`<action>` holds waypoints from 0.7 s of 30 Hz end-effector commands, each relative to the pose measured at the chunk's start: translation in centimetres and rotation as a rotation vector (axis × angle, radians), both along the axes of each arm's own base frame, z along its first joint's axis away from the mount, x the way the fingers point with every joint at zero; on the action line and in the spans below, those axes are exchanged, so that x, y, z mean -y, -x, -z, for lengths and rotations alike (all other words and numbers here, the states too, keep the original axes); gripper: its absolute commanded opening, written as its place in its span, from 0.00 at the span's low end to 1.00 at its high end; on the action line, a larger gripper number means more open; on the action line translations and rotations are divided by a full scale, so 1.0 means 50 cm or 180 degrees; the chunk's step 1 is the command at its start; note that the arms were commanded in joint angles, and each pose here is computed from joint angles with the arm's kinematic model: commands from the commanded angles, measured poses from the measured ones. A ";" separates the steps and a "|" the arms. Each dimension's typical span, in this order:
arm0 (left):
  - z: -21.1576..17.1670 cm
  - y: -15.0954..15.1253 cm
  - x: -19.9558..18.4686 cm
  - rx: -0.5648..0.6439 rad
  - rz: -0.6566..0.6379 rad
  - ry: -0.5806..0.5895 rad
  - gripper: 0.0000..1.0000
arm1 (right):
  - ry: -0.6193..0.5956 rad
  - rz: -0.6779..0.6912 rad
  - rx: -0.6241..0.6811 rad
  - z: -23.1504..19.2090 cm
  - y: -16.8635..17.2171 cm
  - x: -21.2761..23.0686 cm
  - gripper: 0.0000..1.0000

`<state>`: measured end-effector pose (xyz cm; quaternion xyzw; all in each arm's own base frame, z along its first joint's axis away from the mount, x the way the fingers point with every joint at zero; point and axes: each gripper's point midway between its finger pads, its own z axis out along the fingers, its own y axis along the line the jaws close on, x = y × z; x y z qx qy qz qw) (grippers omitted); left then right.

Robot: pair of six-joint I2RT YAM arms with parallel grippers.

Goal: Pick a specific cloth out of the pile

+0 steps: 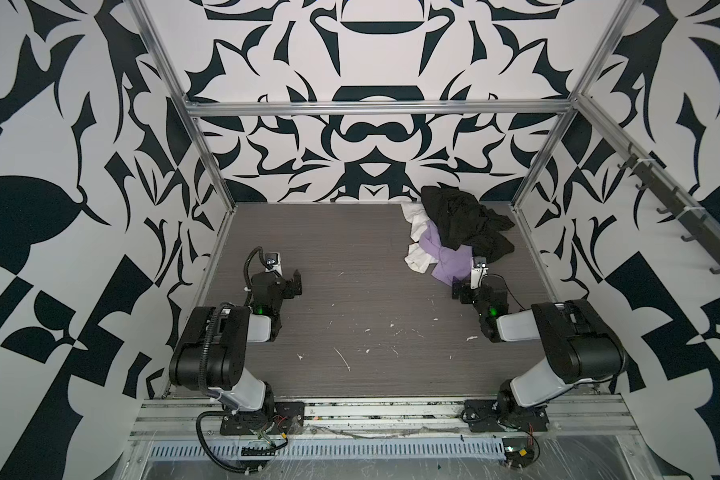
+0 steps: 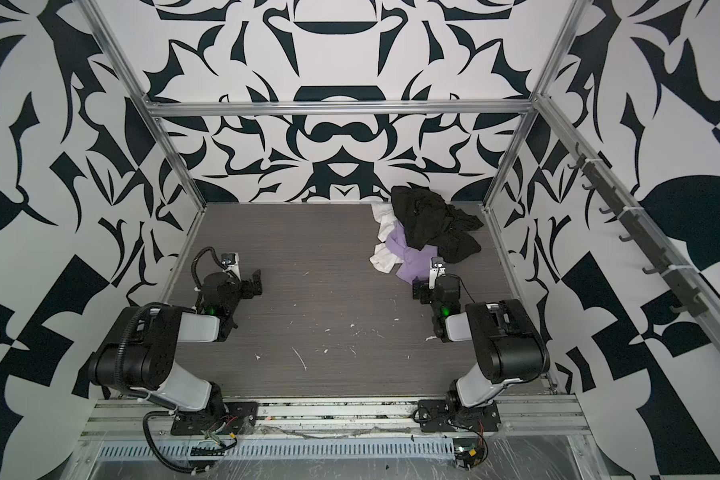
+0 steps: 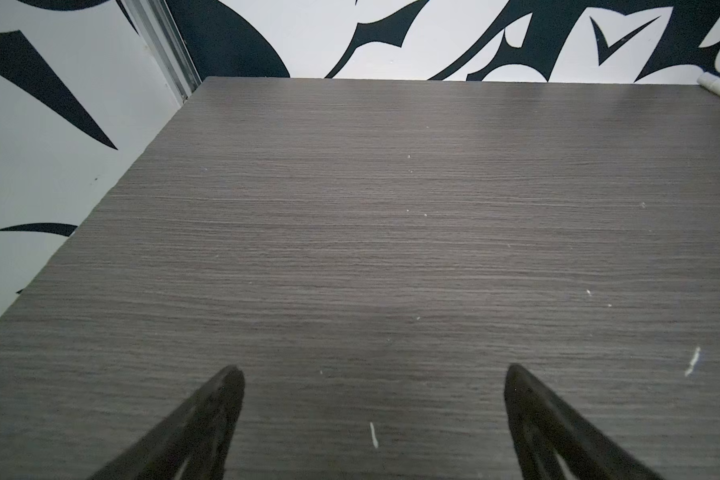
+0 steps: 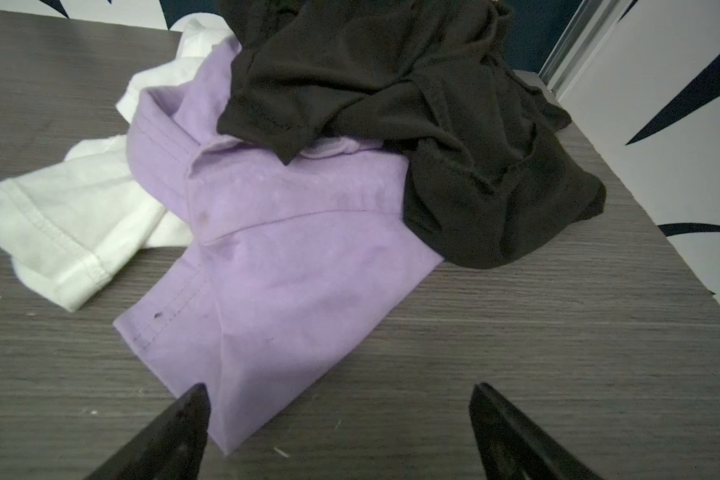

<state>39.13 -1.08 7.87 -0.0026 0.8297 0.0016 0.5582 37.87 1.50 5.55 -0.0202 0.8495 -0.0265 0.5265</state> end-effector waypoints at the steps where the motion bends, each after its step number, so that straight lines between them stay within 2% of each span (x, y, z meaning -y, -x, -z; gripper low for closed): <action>1: -0.010 -0.012 0.000 0.0052 -0.0004 0.0012 1.00 | -0.0062 -0.0009 0.0212 -0.043 -0.023 -0.001 0.99; 21: -0.012 -0.010 0.000 0.0065 0.0000 0.0012 1.00 | -0.0145 -0.0030 0.0230 -0.045 -0.020 0.003 0.99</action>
